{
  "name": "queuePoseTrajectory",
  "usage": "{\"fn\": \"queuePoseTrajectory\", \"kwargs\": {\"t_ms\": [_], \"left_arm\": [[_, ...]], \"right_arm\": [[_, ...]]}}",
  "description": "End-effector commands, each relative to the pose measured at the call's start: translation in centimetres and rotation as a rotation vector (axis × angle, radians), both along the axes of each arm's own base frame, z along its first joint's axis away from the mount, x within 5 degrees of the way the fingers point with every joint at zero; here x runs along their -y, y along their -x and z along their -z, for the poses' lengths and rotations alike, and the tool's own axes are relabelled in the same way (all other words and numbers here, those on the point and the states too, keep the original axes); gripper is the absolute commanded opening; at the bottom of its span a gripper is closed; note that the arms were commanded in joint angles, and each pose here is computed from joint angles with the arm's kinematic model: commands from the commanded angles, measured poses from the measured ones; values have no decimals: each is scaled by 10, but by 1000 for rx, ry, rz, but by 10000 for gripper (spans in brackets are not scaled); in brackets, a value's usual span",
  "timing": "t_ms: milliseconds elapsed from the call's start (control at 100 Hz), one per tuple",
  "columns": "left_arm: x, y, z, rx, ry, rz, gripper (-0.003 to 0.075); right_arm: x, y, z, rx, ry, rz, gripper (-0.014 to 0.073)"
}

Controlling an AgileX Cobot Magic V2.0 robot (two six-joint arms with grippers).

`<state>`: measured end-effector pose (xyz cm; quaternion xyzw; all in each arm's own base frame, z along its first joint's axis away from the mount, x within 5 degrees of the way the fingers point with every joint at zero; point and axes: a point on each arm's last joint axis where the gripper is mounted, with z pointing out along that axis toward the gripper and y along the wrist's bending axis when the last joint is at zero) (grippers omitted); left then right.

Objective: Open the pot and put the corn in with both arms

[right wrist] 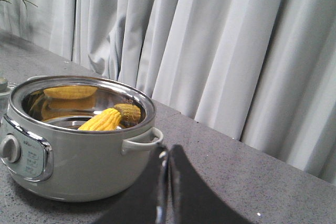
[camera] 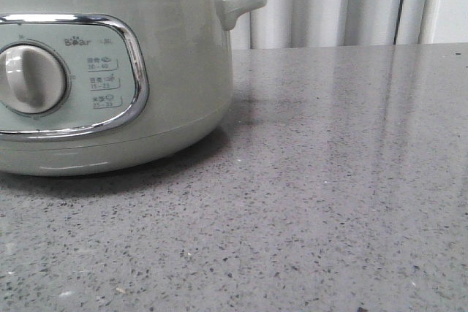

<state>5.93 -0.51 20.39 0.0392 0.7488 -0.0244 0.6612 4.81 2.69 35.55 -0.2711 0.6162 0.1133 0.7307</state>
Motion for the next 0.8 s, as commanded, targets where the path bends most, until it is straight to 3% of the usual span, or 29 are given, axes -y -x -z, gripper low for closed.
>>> {"fn": "queuePoseTrajectory", "kwargs": {"t_ms": [0, 340, 520, 790], "left_arm": [[-1, 2, -7, 118, 42, -25, -20], [-3, 5, 8, 96, 41, -48, -20], [-3, 6, 21, -48, 31, -50, -20], [-3, 6, 21, -47, 31, -50, -20]], "right_arm": [[-1, 2, -14, 90, -24, -11, -44], [-1, 2, -14, 90, -24, -11, -44], [-1, 2, -14, 90, -24, -11, -44], [-1, 2, -14, 90, -24, -11, -44]]}}
